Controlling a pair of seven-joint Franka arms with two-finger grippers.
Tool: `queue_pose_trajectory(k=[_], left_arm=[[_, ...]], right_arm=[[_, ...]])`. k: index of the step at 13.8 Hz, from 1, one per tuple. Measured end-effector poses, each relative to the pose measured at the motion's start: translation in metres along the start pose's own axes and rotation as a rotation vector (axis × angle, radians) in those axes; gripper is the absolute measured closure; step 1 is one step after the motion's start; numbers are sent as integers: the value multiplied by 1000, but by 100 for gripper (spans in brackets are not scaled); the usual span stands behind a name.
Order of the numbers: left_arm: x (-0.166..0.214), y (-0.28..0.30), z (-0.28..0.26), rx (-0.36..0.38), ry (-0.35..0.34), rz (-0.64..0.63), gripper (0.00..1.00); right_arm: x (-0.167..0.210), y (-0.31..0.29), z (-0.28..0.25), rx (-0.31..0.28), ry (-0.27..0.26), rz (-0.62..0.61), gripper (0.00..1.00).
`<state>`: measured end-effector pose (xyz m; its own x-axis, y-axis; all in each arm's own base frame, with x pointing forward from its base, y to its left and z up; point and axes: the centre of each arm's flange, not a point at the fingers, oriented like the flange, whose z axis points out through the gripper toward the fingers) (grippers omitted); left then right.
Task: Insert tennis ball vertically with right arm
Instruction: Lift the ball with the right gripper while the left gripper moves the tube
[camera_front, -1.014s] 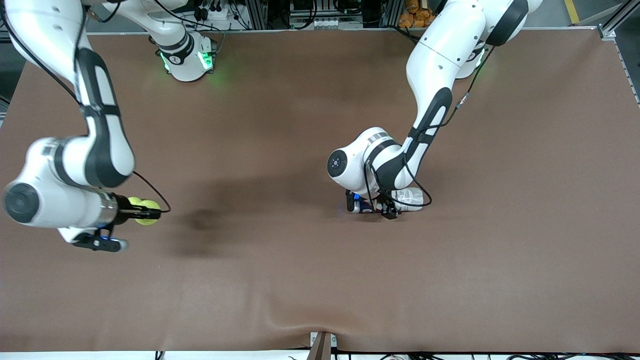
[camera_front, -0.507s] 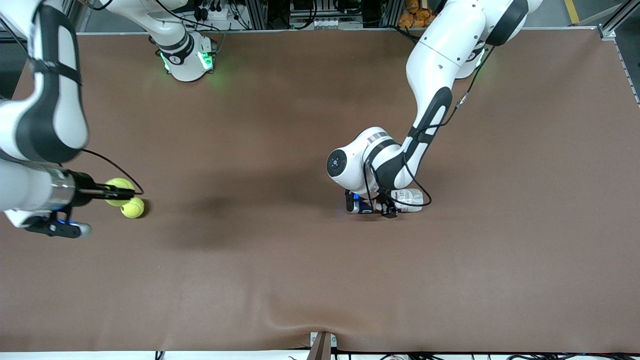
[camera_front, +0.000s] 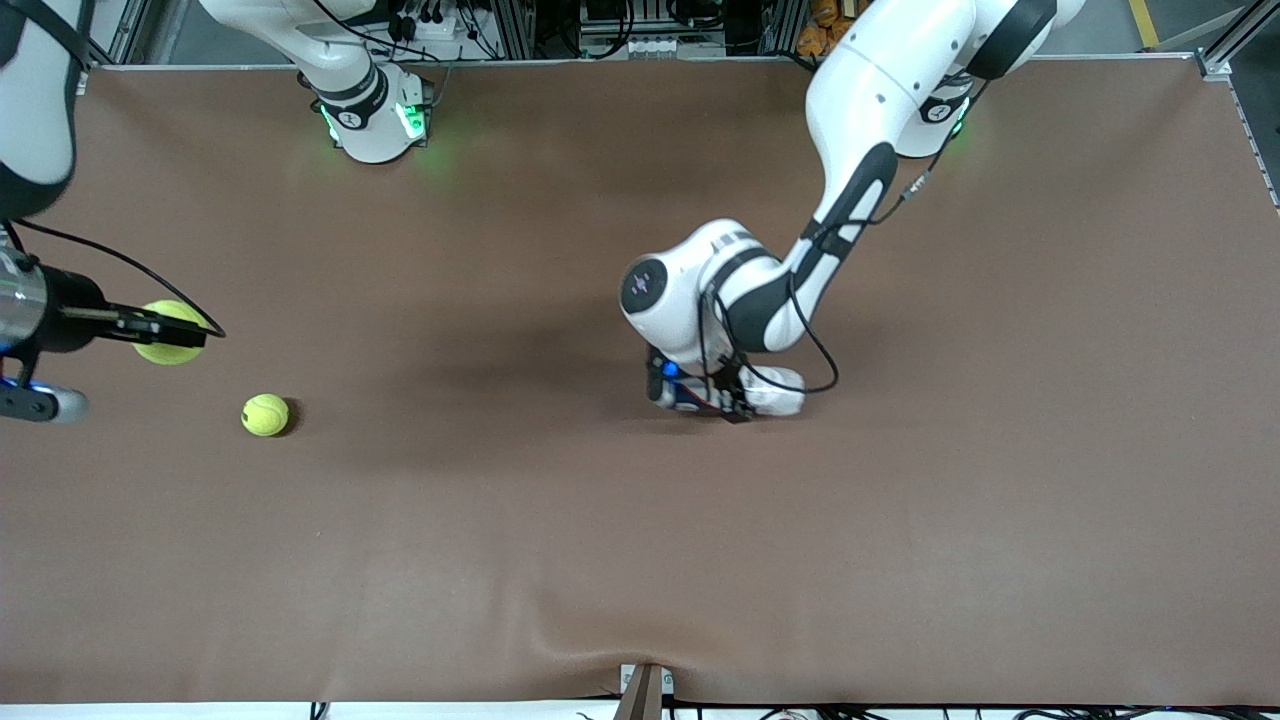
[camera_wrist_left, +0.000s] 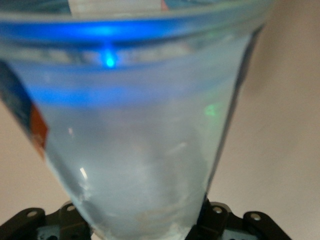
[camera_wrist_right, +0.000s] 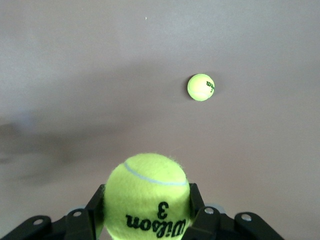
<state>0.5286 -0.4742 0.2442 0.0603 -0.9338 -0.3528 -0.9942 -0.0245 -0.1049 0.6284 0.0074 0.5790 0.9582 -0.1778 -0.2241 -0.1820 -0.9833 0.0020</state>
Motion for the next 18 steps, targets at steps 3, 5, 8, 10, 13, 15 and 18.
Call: queue_pose_trajectory(k=[3,5,8,10,13,15,18], left_arm=[[22,1,-46,16,193,-110,28],[37,1,-62,40,326,-192,28],[54,0,-78,65,516,-298,28],[62,-1,-85,81,626,-348,28],[75,4,-90,106,792,-393,28],[83,8,-81,105,882,-423,28],[94,18,-68,91,1009,-470,28]], right_arm=[[2,0,2,-3,-3,2,33],[3,0,6,-7,-8,3,33],[5,-1,9,-9,-13,3,33],[5,-1,9,-10,-14,3,33],[5,-2,9,-13,-13,2,33],[5,-2,9,-16,-13,2,33],[5,-2,9,-17,-13,3,33]])
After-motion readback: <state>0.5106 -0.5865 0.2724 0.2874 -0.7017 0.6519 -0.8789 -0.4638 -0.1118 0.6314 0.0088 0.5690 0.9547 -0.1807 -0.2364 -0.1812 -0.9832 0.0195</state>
